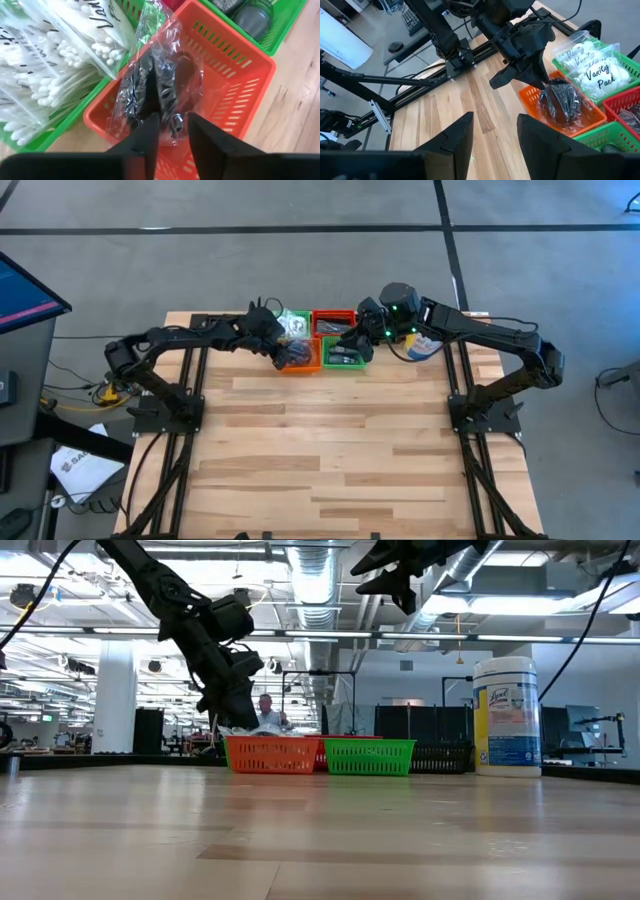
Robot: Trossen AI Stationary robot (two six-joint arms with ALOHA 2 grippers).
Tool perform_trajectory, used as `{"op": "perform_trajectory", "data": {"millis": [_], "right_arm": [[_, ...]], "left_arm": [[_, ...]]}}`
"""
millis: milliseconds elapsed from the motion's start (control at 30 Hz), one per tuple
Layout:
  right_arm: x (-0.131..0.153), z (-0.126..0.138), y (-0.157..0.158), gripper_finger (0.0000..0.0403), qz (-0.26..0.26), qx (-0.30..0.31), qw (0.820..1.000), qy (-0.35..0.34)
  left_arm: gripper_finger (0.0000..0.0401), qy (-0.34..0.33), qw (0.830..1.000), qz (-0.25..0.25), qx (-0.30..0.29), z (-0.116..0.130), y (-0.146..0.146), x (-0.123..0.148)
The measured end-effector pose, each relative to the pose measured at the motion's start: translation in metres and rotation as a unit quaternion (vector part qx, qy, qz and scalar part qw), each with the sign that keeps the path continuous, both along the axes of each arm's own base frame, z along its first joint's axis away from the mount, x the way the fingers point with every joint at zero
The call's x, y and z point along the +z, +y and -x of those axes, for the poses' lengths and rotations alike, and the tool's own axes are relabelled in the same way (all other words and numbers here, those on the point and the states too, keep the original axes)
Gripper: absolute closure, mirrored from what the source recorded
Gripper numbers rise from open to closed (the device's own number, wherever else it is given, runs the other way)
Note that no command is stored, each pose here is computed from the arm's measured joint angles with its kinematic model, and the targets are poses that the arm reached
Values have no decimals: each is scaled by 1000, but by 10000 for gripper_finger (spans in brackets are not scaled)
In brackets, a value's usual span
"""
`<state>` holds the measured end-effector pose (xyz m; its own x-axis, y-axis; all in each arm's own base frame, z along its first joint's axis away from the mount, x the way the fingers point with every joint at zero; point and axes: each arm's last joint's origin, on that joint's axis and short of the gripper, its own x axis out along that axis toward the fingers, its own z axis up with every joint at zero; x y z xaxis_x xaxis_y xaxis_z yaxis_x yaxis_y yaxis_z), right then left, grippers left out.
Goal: Pick & Place Travel size toiletries
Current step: Put the black hair brush into the orange bin, then return to Home Position
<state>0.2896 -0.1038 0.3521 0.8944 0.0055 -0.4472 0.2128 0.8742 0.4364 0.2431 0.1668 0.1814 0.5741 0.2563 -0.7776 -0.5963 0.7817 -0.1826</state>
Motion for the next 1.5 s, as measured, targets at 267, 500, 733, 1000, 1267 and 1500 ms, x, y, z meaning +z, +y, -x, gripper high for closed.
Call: {"op": "perform_trajectory", "data": {"millis": [267,500,733,1000,1267,1500], "right_arm": [[0,0,0,257,1,-1,1000,0],[0,2,-5,263,0,-13,1000,1],[0,2,-6,265,-1,-16,1000,2],[-4,5,-7,273,6,-8,1000,21],[-9,9,-9,358,21,-39,997,57],[3,15,1,392,63,-54,995,47]], "left_arm": [[253,0,1000,1,1,0,0,0],[257,-2,1000,6,8,0,0,0],[302,-17,1000,-10,15,5,-3,15],[361,-56,996,-66,33,24,-13,56],[399,-115,987,-105,38,38,-23,87],[400,-124,985,-110,38,40,-24,91]]}}
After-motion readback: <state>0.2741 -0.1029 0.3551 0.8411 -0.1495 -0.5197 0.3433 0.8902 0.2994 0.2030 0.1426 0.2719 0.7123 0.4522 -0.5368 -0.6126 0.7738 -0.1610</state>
